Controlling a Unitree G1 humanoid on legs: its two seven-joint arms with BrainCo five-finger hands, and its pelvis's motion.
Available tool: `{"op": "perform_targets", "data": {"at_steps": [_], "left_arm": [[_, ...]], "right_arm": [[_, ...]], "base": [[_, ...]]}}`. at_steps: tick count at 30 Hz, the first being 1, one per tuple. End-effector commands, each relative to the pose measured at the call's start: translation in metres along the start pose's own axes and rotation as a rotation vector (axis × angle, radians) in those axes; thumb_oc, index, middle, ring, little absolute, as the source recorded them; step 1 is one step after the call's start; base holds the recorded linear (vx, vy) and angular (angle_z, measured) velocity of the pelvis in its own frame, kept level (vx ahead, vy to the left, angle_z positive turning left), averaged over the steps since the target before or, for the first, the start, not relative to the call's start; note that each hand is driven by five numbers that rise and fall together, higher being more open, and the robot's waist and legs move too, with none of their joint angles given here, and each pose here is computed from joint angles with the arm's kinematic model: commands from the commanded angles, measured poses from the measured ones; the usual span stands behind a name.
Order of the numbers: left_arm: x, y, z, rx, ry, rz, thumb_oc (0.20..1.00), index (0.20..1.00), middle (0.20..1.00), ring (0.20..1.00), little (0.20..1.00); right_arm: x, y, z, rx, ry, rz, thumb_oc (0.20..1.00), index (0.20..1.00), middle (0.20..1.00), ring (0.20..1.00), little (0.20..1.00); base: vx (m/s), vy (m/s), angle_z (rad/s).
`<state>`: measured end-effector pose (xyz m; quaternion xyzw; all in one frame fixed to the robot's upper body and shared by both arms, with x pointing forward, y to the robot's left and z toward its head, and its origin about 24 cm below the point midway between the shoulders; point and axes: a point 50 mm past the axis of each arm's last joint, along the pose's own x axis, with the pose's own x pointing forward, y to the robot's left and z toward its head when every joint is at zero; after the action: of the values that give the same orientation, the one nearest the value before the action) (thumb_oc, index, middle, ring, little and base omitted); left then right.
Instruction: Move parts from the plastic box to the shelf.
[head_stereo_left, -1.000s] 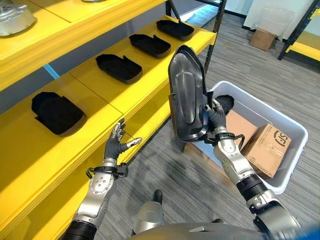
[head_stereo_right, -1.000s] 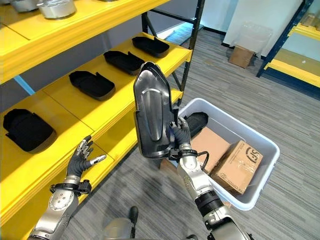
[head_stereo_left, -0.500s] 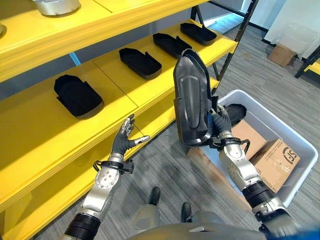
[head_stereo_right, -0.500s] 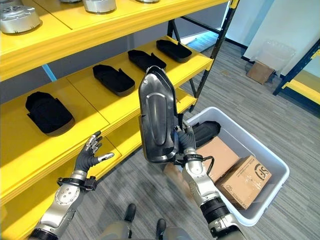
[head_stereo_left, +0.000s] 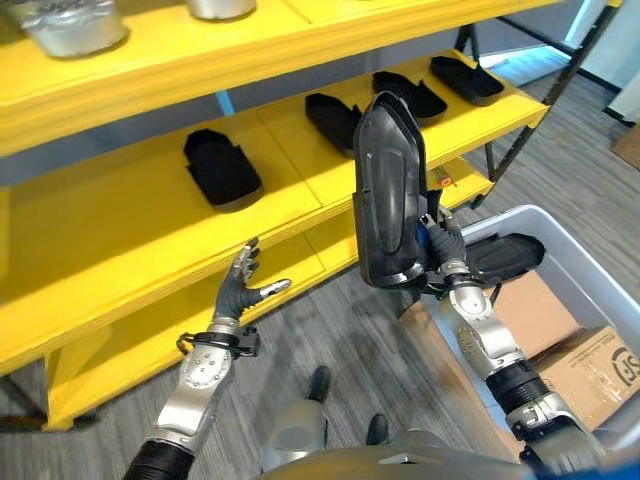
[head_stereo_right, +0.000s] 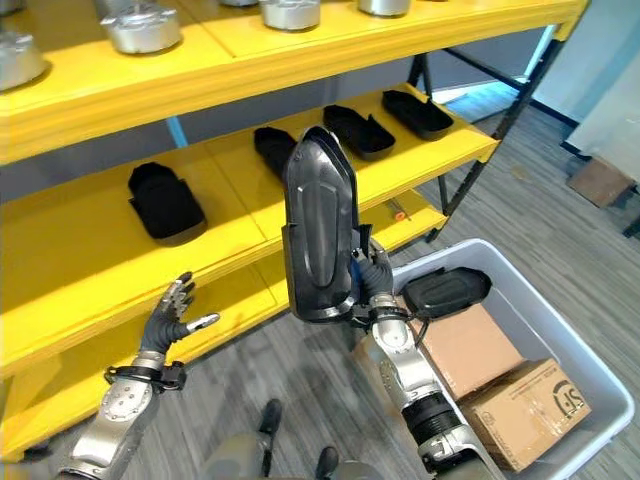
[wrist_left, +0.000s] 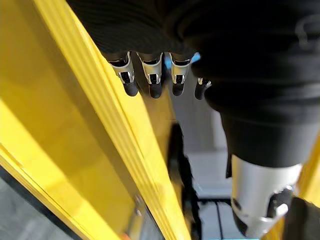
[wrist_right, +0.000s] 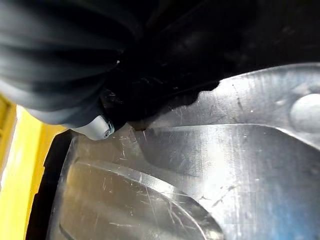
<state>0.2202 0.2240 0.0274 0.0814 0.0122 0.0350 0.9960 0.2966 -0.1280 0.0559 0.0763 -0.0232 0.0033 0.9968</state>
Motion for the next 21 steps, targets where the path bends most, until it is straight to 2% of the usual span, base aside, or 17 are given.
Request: {"op": "perform_targets", "data": {"at_steps": [1,12,21], "left_arm": [[-0.002,-0.004,0.021,-0.046,-0.117,0.012,1.0,1.0,1.0,1.0,1.0],[0.004,-0.006,0.025,-0.055,-0.13,-0.005,1.0,1.0,1.0,1.0,1.0],[0.009,-0.003,0.033,0.006,-0.154,-0.05,1.0,1.0,1.0,1.0,1.0]], "right_arm": [[0.007,0.005,0.04,0.037,-0.207,0.03,0.2,0.2,0.2,0.2,0.2],[0.009,-0.008,0.041,0.023,-0.221,-0.06,0.2,0.2,0.2,0.2,0.2],[-0.004,-0.021,0.031,0.028,-0.186,-0.104,0.2,0.2,0.2,0.2,0.2]], "base": [[-0.04,0.103,0.62],[-0.01,0.209,0.59],[0.08,0.234,0.44]]}}
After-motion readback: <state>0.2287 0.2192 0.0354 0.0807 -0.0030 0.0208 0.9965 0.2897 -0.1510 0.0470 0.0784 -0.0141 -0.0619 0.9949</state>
